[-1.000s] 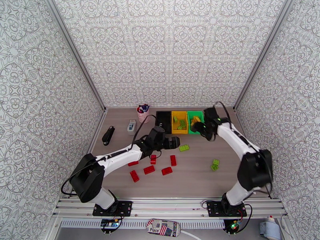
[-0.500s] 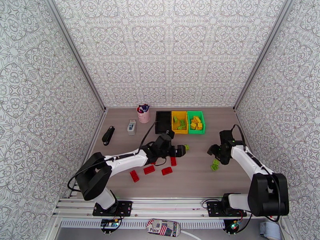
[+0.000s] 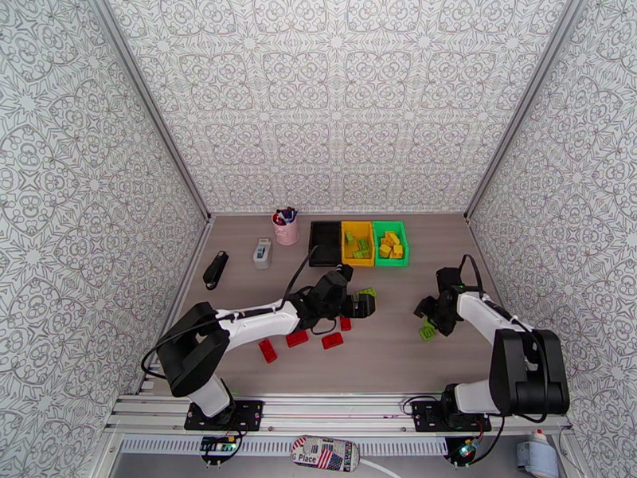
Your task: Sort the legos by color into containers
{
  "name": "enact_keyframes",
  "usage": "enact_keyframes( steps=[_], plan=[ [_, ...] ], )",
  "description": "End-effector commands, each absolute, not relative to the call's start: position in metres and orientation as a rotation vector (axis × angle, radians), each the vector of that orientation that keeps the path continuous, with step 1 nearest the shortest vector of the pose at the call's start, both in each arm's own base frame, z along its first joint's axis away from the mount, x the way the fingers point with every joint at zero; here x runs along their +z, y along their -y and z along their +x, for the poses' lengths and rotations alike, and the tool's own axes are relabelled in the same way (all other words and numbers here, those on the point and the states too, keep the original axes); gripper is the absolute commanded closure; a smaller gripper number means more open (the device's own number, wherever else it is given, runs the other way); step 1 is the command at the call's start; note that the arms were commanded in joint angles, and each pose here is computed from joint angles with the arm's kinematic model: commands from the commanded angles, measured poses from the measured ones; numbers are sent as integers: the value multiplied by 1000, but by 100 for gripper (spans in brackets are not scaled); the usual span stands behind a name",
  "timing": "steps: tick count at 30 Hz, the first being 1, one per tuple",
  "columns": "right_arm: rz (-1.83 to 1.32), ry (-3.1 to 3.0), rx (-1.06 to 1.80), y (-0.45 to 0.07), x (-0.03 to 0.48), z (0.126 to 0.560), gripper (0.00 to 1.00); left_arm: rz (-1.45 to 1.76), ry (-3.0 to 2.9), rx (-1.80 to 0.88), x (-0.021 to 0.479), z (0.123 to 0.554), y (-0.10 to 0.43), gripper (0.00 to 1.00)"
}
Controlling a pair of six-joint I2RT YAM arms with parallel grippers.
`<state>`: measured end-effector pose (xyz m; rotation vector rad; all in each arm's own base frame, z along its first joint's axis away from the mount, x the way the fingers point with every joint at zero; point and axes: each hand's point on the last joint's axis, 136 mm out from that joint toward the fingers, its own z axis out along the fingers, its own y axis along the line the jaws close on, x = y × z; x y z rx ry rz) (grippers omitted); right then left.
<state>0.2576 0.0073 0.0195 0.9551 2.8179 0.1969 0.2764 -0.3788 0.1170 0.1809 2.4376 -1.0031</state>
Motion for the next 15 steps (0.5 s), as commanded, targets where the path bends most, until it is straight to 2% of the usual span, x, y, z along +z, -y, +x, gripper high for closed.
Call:
enact_keyframes(
  steps=[1,15],
  plan=[
    [957,-2822,170,-3,10,254,42,181,-2410,-1039,127,280,390,3],
    [930,-2800,189,-4,17,256,58,172,-2412,-1041,126,282,391,3]
  ],
)
